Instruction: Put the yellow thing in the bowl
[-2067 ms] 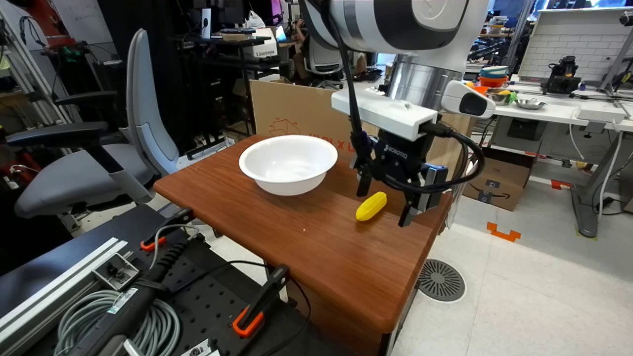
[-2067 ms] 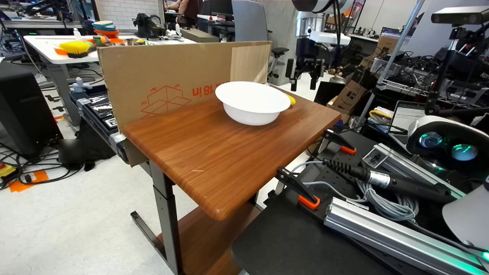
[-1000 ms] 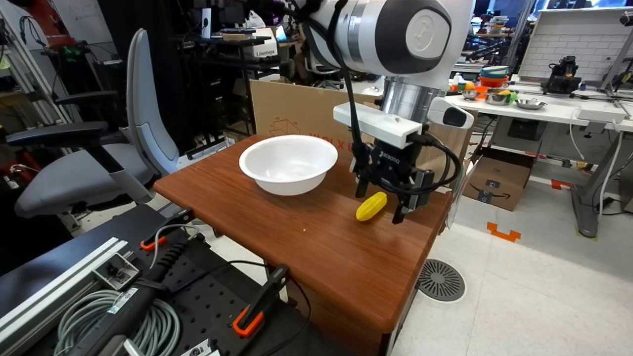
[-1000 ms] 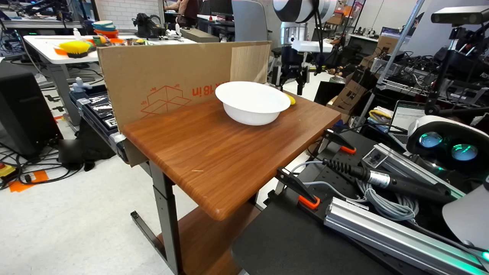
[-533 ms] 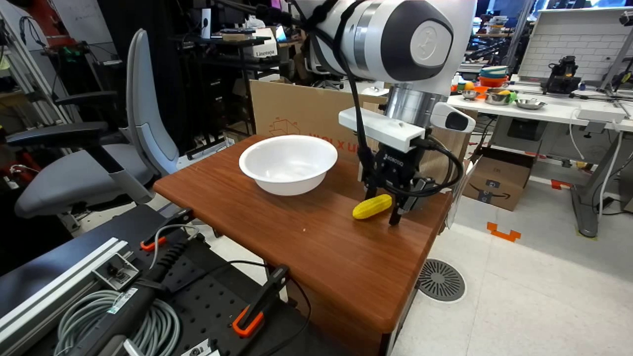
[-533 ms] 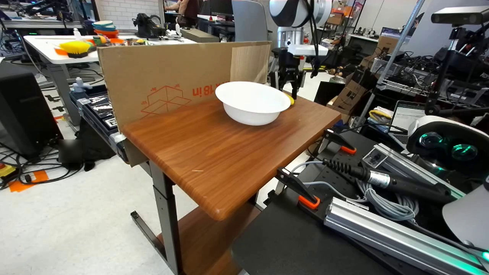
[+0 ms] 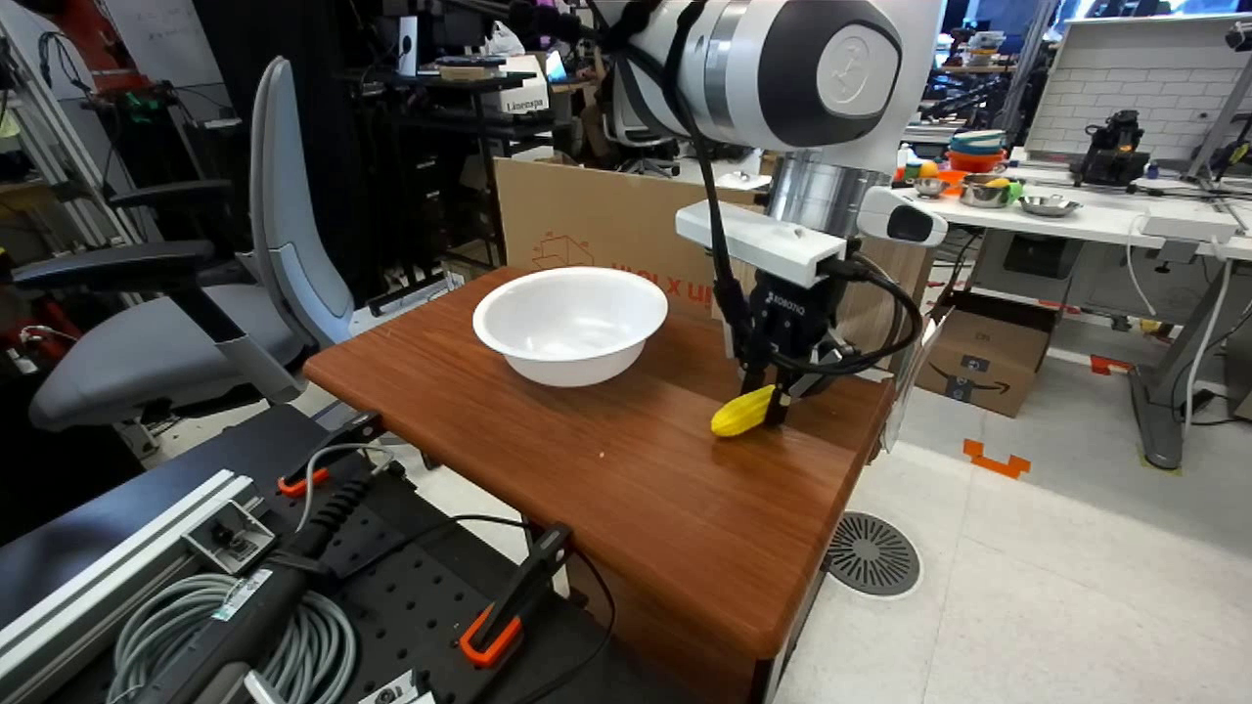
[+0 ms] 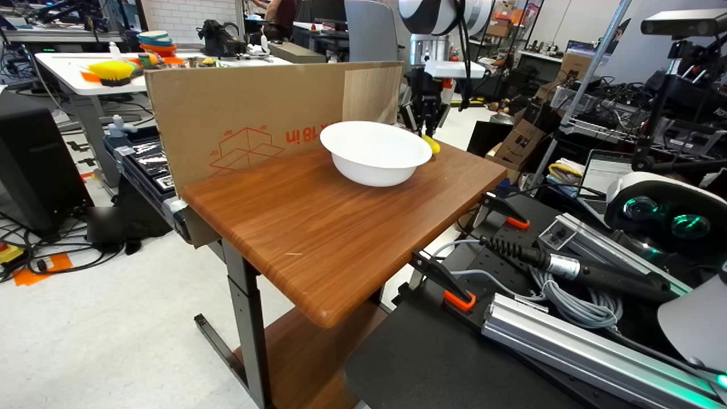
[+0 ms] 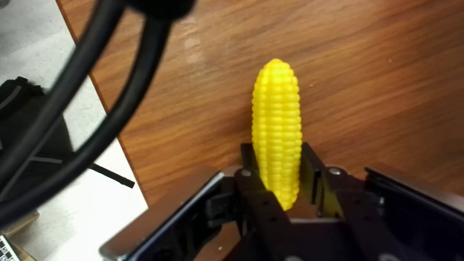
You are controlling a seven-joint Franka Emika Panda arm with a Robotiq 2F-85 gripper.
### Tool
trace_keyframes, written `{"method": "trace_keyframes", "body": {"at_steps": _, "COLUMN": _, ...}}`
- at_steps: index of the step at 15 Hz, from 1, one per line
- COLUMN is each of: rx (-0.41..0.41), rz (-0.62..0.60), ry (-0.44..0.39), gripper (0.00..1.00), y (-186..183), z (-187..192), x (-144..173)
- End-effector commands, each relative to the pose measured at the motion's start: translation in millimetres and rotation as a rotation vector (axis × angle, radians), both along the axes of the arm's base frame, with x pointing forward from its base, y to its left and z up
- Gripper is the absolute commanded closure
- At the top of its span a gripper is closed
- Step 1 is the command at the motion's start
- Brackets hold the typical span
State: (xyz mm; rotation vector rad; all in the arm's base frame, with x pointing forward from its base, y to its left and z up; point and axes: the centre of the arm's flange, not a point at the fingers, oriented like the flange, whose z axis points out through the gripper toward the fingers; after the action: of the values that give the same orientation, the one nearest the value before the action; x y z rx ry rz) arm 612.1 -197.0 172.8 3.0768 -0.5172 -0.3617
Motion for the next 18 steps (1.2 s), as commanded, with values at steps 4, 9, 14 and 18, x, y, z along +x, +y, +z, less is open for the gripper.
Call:
{"method": "trace_keyframes", "body": {"at_steps": 4, "rx": -0.005, "rz": -0.003, "ry": -0.100, "gripper": 0.92, "y": 40, "z": 84, "x": -25}}
{"method": "trace_keyframes", "body": {"at_steps": 9, "rx": -0.013, "rz": 0.085, "ry": -0.165, "gripper": 0.92, "y": 108, "z": 140, "x": -32}}
{"method": "trace_keyframes", "body": {"at_steps": 14, "rx": 0.029, "rz": 0.229, "ry": -0.146, "gripper": 0.92, "y": 193, "z": 126, "x": -16}}
{"method": "trace_keyframes", "body": {"at_steps": 18, "rx": 0.041, "rz": 0.237, "ry": -0.095, "gripper": 0.92, "y": 212, "z": 100, "x": -8}}
